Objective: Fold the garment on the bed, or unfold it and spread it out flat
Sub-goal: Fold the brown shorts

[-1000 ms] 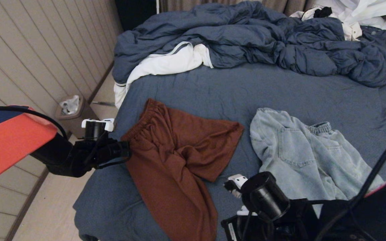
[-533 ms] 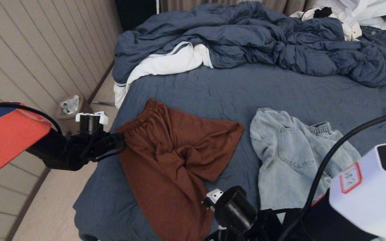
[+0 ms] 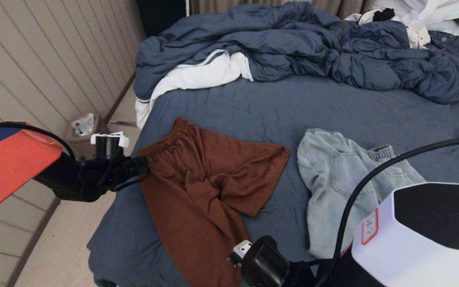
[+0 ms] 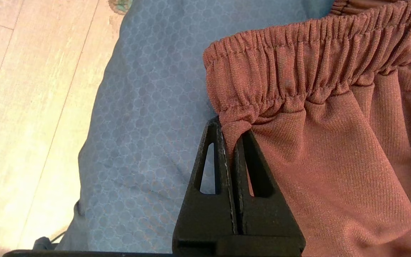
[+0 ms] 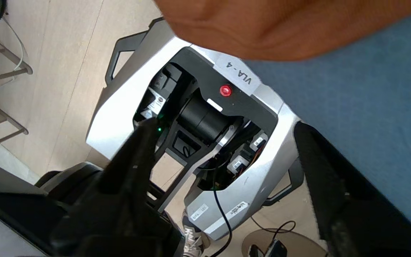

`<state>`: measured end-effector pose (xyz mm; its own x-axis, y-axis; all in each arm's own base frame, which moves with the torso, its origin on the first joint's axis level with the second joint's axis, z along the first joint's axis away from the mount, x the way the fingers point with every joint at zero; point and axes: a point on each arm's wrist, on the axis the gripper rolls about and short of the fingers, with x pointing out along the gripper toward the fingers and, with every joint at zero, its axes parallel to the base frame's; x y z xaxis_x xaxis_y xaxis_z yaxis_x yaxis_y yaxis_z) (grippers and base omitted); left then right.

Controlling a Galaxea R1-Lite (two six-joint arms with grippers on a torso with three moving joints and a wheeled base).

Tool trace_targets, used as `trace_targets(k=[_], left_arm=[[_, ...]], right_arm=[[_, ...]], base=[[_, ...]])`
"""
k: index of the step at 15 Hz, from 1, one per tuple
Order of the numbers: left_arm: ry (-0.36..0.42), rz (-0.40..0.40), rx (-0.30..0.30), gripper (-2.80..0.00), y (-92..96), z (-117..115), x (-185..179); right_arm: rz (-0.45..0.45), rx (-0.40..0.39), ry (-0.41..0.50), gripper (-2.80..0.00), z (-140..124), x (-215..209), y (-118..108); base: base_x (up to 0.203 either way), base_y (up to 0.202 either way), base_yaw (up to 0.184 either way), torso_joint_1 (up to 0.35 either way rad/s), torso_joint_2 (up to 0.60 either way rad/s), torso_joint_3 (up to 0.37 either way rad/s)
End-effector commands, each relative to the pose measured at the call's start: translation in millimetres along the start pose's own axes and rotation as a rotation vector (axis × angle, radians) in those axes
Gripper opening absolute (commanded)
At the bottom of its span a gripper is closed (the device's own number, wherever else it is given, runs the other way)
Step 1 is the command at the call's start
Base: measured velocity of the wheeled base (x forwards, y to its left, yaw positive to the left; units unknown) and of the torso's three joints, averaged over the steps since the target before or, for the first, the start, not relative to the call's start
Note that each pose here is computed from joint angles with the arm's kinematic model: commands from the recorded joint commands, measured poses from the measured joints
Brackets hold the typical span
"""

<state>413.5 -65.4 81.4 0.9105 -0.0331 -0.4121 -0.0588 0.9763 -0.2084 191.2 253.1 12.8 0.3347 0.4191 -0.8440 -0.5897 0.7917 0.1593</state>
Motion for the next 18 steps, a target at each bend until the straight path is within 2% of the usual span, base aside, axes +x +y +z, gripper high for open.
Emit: trace_targets(k=[1, 3, 5, 7, 11, 15, 16, 17, 18], left_arm=[[-0.003, 0.001, -0.003, -2.8, 0.2, 0, 1], [-0.005, 0.0, -0.004, -2.8, 0.1, 0, 1], [-0.005, 0.0, -0.004, -2.8, 0.2, 0, 0], [-0.008, -0.001, -0.003, -2.8, 0.0, 1, -1], [-0.005, 0.002, -0.003, -2.8, 0.9, 0, -1], [-0.004, 0.002, -0.003, -2.8, 0.9, 0, 0], [-0.002, 0.003, -0.003, -2.8, 1.0, -1, 0], [-0.002, 0.003, -0.003, -2.8, 1.0, -1, 0], [-0.001, 0.003, -0.003, -2.8, 1.2, -1, 0]], right_arm=[[0.006, -0.012, 0.006, 0.0, -2, 5, 7], [-0.041, -0.008, 0.001, 0.0, -3, 15, 5], [-0.138, -0.005, -0.122, 0.0, 1, 32, 6], [-0.176, -0.009, -0.262, 0.0, 1, 45, 12], [-0.186, -0.024, -0.275, 0.0, 2, 50, 15], [-0.204, -0.052, -0.231, 0.0, 1, 57, 16], [-0.206, -0.054, -0.226, -1.85, 1, 57, 15], [-0.207, -0.053, -0.225, -2.8, 1, 58, 15], [-0.206, -0.053, -0.229, -2.8, 1, 58, 15]], base=[[0.0, 0.0, 0.0, 0.0, 0.0, 0.0], [0.0, 0.0, 0.0, 0.0, 0.0, 0.0], [0.0, 0.0, 0.0, 0.0, 0.0, 0.0], [0.0, 0.0, 0.0, 0.0, 0.0, 0.0], [0.0, 0.0, 0.0, 0.0, 0.0, 0.0], [0.0, 0.0, 0.0, 0.0, 0.0, 0.0], [0.0, 0.0, 0.0, 0.0, 0.0, 0.0], [0.0, 0.0, 0.0, 0.0, 0.0, 0.0], [0.0, 0.0, 0.0, 0.0, 0.0, 0.0]])
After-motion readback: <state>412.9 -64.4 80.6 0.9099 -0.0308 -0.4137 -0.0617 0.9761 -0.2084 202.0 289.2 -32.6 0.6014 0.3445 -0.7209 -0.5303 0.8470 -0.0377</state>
